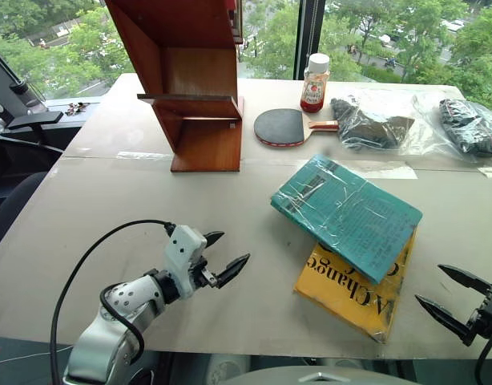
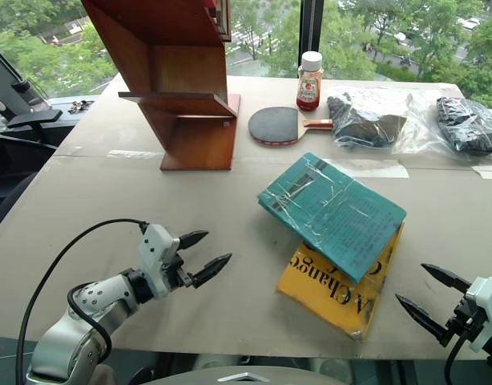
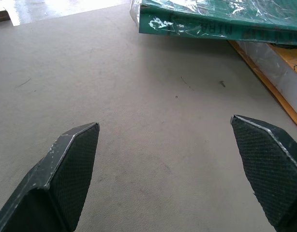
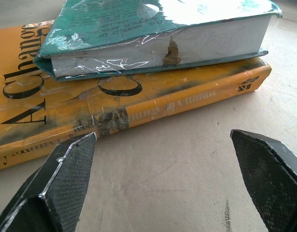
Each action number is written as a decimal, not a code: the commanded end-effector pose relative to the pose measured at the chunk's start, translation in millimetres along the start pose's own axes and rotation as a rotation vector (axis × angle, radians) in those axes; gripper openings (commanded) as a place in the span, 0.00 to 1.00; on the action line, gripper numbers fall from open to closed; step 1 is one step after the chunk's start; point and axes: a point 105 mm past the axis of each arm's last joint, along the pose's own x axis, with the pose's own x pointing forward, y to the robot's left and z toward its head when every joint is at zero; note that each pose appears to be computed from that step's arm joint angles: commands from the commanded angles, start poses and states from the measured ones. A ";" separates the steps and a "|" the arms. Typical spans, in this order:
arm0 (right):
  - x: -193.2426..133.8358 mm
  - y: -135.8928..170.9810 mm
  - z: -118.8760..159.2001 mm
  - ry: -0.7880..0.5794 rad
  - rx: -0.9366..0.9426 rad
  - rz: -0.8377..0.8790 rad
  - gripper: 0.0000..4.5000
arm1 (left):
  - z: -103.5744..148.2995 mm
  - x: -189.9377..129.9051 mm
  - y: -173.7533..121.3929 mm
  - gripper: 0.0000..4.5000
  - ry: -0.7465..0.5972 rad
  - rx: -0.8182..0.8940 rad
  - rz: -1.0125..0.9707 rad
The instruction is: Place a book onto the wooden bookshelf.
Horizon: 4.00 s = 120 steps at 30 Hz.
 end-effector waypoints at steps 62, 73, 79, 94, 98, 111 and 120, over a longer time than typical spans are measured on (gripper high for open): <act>25.7 62.9 137.6 -0.289 -0.038 0.119 0.98 | 28.4 104.4 -70.2 1.00 0.020 -1.091 -0.365; 28.9 61.5 142.3 -0.307 -0.039 0.120 0.98 | 63.4 148.3 -82.1 1.00 -0.002 -1.408 -0.259; 24.4 56.2 140.7 -0.298 -0.020 0.094 0.98 | 73.3 155.2 -87.9 1.00 0.013 -1.465 -0.261; -5.4 42.2 126.6 -0.100 0.015 0.040 1.00 | 120.9 136.9 -83.7 0.01 -0.060 -1.396 -0.307; -5.2 40.1 134.3 -0.135 0.011 0.046 1.00 | 137.9 117.7 -72.3 0.01 -0.108 -1.217 -0.357; 21.8 32.6 149.0 -0.287 0.005 0.053 1.00 | 166.0 66.0 -7.9 0.01 -0.374 -0.248 -0.221; 33.8 28.7 152.6 -0.333 -0.008 0.070 1.00 | 197.7 76.7 -10.6 0.01 -0.610 0.393 0.019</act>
